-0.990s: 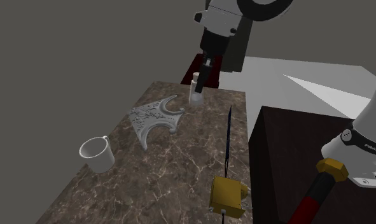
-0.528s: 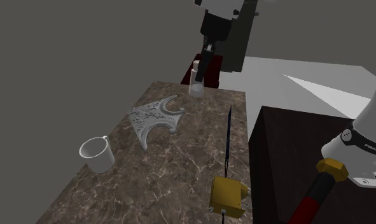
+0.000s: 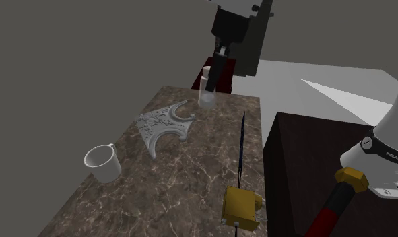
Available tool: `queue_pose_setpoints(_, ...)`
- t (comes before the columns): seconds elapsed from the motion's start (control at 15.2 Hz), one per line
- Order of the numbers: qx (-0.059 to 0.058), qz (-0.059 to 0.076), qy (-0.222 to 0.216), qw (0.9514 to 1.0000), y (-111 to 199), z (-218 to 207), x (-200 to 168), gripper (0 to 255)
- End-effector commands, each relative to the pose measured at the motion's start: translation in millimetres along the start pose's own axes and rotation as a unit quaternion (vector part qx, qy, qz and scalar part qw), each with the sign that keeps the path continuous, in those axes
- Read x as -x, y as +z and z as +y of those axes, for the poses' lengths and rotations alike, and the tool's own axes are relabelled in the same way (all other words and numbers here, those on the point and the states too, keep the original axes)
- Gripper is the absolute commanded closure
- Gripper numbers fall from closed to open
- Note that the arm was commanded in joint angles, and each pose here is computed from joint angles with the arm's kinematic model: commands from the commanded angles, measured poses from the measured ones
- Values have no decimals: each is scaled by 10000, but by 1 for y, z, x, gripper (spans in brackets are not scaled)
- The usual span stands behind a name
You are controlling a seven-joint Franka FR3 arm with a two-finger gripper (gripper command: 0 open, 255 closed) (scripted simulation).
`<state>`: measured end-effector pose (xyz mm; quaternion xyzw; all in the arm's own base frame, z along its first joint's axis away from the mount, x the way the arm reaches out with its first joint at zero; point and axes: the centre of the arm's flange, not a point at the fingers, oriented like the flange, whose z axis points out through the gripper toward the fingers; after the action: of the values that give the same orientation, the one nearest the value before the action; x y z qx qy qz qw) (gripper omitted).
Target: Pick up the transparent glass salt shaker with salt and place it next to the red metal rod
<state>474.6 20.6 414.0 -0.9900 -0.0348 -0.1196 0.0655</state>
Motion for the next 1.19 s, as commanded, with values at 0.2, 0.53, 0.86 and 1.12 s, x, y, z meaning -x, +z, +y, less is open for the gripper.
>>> queue_pose_setpoints(0.2, 3, 2, 8, 10000, 3, -63, 13, 255)
queue_pose_setpoints(0.53, 3, 2, 8, 10000, 29, -59, 20, 255)
queue_pose_setpoints(0.86, 3, 2, 8, 10000, 54, -56, 26, 255)
queue_pose_setpoints(1.12, 3, 2, 8, 10000, 75, -54, 31, 255)
